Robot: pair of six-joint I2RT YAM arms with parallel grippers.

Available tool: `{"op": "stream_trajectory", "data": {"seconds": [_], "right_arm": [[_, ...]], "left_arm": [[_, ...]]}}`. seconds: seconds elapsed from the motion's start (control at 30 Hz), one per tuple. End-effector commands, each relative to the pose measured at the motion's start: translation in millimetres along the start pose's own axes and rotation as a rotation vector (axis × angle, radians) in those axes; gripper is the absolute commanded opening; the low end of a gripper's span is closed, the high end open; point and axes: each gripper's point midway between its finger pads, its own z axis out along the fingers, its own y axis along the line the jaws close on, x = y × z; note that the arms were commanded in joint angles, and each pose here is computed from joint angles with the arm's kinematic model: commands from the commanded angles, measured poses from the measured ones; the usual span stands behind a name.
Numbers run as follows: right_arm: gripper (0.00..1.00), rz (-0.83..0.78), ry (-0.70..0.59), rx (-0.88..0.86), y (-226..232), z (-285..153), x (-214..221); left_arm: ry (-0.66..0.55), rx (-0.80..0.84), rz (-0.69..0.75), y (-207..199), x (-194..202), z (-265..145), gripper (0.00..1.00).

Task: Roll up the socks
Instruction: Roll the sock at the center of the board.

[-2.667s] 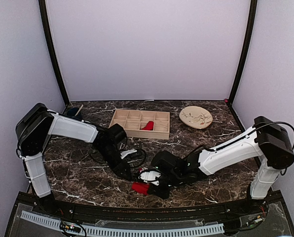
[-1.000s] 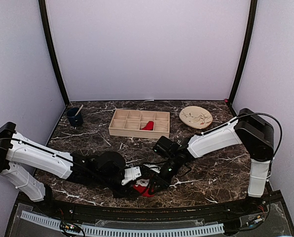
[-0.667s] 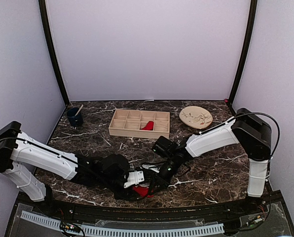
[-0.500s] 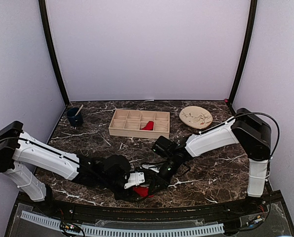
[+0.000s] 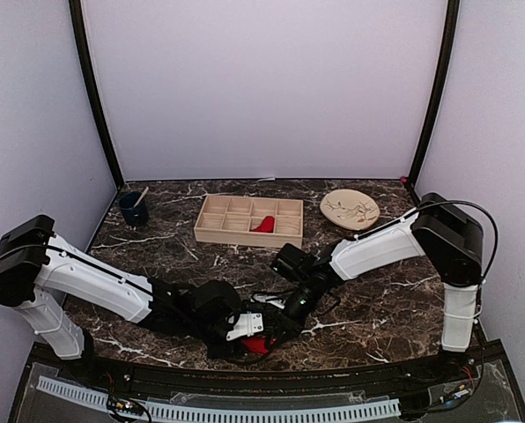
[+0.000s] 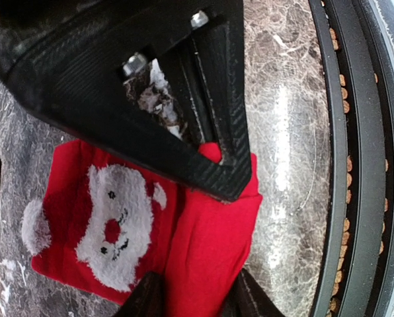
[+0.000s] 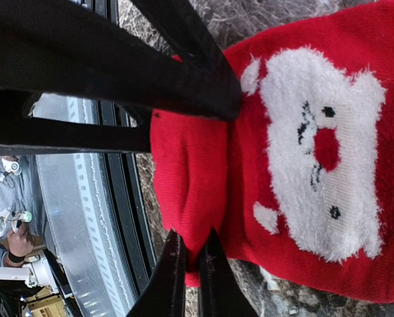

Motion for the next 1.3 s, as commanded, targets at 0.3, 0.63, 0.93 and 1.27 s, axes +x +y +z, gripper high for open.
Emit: {"op": "stream_trajectory", "data": {"seconds": [0.3,0.63,0.93,1.27], "right_arm": [[0.06,0.0,-0.007,-0.027,-3,-1,-9],[0.3,0.059,-0.058,-0.045,-13,-10,-4],[0.33,0.118,-0.174,-0.085,-19,-32,-8],[0.34,0.107,-0.276,-0.008,-23,-52,-16]], "left_arm": [[0.044,0.026,0.018,-5,3,5,0.1],[0.055,0.031,-0.008,-7,9,4,0.0],[0.061,0.02,-0.026,-5,12,5,0.0],[0.069,0.12,-0.176,-1,17,5,0.0]]}}
